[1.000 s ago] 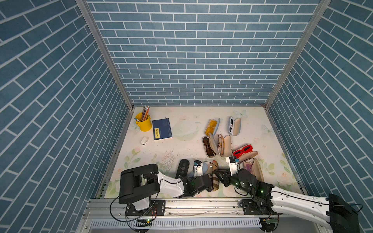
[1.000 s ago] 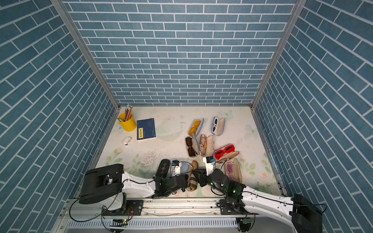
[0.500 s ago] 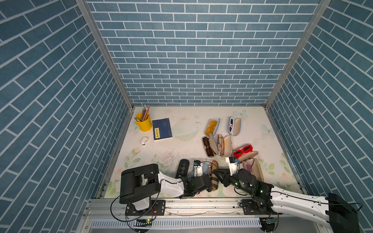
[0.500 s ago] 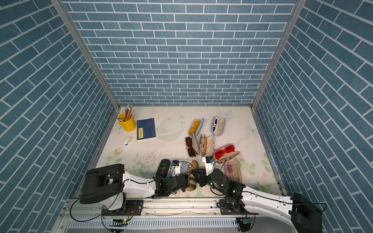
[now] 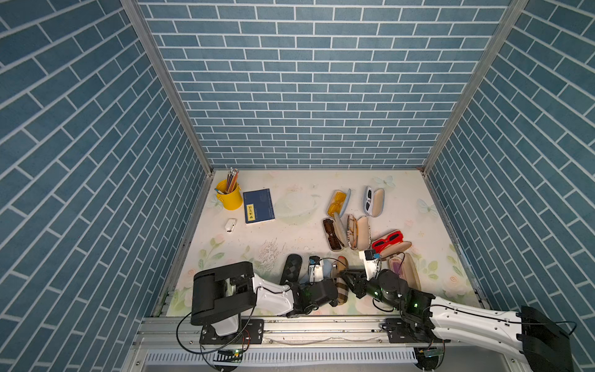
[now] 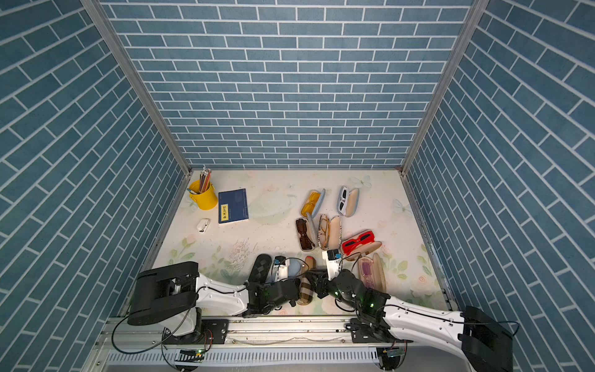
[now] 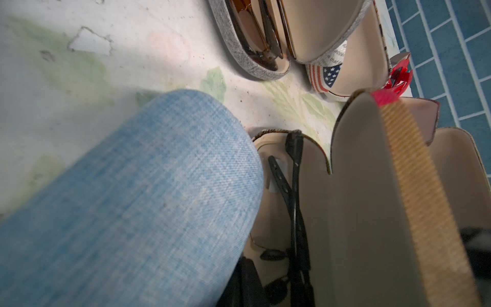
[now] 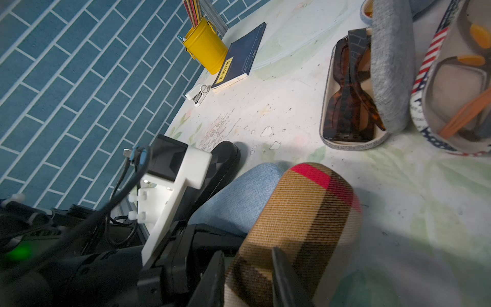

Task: Close the glasses case
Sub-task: Close the glasses case at the center of the board.

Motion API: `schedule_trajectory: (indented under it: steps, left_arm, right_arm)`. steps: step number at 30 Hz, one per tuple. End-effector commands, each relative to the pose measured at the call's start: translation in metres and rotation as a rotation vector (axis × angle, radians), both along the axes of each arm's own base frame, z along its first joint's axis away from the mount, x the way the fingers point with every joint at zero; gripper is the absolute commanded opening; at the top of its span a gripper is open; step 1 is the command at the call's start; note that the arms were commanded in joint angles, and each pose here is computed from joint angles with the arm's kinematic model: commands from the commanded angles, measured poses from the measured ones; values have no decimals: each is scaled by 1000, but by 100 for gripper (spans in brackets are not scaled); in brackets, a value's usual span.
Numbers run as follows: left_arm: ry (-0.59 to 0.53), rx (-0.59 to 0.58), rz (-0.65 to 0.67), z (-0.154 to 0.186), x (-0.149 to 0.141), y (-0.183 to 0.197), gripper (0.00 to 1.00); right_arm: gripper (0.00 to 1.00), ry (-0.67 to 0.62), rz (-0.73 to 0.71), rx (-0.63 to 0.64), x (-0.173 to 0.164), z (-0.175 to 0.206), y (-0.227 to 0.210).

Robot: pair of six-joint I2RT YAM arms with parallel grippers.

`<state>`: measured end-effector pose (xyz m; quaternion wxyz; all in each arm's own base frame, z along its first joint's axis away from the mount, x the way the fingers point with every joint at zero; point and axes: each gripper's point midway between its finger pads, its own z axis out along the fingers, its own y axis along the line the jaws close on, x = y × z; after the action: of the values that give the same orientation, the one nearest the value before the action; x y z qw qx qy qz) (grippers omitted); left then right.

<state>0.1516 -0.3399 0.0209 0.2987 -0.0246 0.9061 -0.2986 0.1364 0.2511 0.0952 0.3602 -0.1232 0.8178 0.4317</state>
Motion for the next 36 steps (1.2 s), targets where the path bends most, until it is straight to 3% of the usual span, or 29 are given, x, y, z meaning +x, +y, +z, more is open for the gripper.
schedule_trajectory:
  steps: [1, 36]
  left_arm:
    - [16, -11, -37, -5, -7, -7, 7]
    - [15, -15, -47, -5, -8, -13, 5]
  right_arm:
    - [30, 101, 25, -126, -15, -40, -11]
    - [30, 114, 39, -149, -17, -52, -9]
